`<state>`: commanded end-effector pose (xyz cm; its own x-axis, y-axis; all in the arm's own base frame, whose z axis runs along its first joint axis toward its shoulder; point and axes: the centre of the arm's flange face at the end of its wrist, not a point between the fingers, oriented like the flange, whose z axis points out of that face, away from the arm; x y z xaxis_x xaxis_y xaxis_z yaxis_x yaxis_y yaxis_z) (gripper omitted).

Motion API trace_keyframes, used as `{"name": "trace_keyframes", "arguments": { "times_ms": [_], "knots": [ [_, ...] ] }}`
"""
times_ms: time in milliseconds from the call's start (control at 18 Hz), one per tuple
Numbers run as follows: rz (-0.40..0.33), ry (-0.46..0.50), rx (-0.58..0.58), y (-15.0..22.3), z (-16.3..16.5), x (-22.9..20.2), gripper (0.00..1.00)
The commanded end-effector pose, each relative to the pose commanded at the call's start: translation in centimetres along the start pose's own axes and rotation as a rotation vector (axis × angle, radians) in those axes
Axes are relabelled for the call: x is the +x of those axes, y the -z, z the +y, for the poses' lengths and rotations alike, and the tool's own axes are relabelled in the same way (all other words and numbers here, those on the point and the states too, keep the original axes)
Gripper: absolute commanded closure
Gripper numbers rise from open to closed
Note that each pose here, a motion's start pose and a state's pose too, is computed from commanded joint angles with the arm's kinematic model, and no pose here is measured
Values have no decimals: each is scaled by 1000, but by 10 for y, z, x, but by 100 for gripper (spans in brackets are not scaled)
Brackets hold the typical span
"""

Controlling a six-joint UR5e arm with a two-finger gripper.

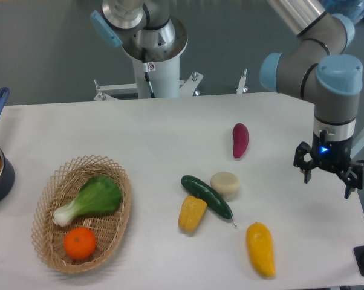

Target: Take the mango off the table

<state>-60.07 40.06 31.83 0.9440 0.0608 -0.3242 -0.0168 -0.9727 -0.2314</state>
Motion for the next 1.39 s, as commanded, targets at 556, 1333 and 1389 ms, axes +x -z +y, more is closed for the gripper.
{"name": "trace_keyframes", "arguments": {
  "times_ms": [556, 1333, 1389],
  "knots": [
    [35, 202, 37, -39, -66, 19, 0],
    [175, 227, 64, -88, -110, 83, 0],
    [176, 232, 55, -94, -114, 90, 0]
  ]
}}
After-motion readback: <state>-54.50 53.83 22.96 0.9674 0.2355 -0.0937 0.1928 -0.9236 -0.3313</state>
